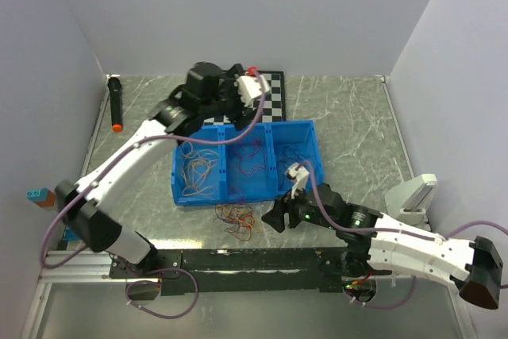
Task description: Untangle the cables
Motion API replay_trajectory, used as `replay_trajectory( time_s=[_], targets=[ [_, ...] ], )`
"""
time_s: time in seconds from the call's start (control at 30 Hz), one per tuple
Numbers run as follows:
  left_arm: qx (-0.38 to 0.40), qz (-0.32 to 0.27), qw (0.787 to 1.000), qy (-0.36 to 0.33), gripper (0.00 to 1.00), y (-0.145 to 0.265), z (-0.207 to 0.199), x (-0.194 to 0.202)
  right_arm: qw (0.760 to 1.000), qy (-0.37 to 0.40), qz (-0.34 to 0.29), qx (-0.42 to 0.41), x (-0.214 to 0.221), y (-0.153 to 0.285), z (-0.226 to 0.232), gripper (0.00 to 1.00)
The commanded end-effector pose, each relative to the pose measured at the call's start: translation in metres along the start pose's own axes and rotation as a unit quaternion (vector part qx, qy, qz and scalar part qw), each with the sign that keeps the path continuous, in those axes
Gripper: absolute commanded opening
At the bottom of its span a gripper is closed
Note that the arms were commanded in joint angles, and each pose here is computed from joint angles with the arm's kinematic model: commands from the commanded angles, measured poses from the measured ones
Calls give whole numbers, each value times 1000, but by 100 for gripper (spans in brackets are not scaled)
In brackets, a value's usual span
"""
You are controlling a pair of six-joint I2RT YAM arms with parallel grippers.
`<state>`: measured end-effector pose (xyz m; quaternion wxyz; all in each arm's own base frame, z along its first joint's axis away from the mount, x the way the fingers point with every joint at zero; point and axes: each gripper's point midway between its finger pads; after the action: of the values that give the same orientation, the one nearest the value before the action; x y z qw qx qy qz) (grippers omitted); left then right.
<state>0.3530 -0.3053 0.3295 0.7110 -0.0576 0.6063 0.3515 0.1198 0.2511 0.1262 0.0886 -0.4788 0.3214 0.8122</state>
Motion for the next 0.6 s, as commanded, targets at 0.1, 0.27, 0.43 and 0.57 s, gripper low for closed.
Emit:
replay_trajectory(
  time_s=[0.1,0.27,0.43,0.57],
  targets=[
    [101,25,993,-47,89,88,-51,36,992,72,26,-102,-15,-35,39,76],
    [103,9,993,-61,89,116,-64,43,986,94,77,-113,-8,-71,43,76],
    [106,12,992,-60,88,120,-67,48,981,94,135,-103,14,-89,36,75],
    [99,1,993,-62,88,117,-65,45,976,80,174,-105,33,-90,34,68]
  ],
)
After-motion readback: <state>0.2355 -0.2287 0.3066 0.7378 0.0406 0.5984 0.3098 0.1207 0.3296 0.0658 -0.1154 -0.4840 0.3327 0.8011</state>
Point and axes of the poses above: each gripper's point midway between its finger pads, its own y axis back along the fingers, its own z axis along the line the jaws close on, x = y × z, and after that the axes turned 9 degrees about y, right-handed
